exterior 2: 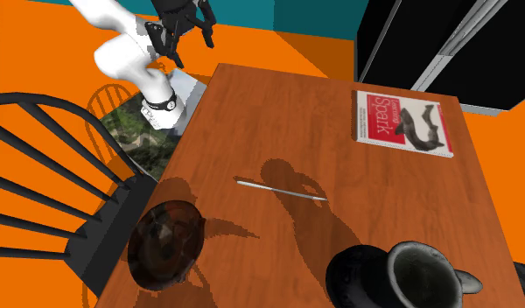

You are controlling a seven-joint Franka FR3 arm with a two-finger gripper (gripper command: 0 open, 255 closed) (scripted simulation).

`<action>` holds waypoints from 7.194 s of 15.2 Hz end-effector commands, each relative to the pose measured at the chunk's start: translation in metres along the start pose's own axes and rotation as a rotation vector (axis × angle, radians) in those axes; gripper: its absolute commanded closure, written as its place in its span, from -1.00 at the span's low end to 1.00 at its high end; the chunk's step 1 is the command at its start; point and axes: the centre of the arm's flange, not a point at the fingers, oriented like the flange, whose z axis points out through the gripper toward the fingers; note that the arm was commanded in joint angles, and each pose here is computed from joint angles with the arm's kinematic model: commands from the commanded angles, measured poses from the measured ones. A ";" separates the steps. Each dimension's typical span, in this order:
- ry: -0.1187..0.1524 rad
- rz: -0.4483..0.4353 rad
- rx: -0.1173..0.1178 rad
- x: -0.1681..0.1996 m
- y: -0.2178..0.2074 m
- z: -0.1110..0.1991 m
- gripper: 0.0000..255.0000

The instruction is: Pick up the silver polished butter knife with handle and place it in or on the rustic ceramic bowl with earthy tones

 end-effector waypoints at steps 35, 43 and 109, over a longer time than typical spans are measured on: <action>-0.207 -0.504 -0.024 0.282 0.047 0.288 -1.00; -0.207 -0.504 -0.024 0.279 0.048 0.301 -1.00; -0.207 -0.504 -0.024 0.222 0.271 0.078 1.00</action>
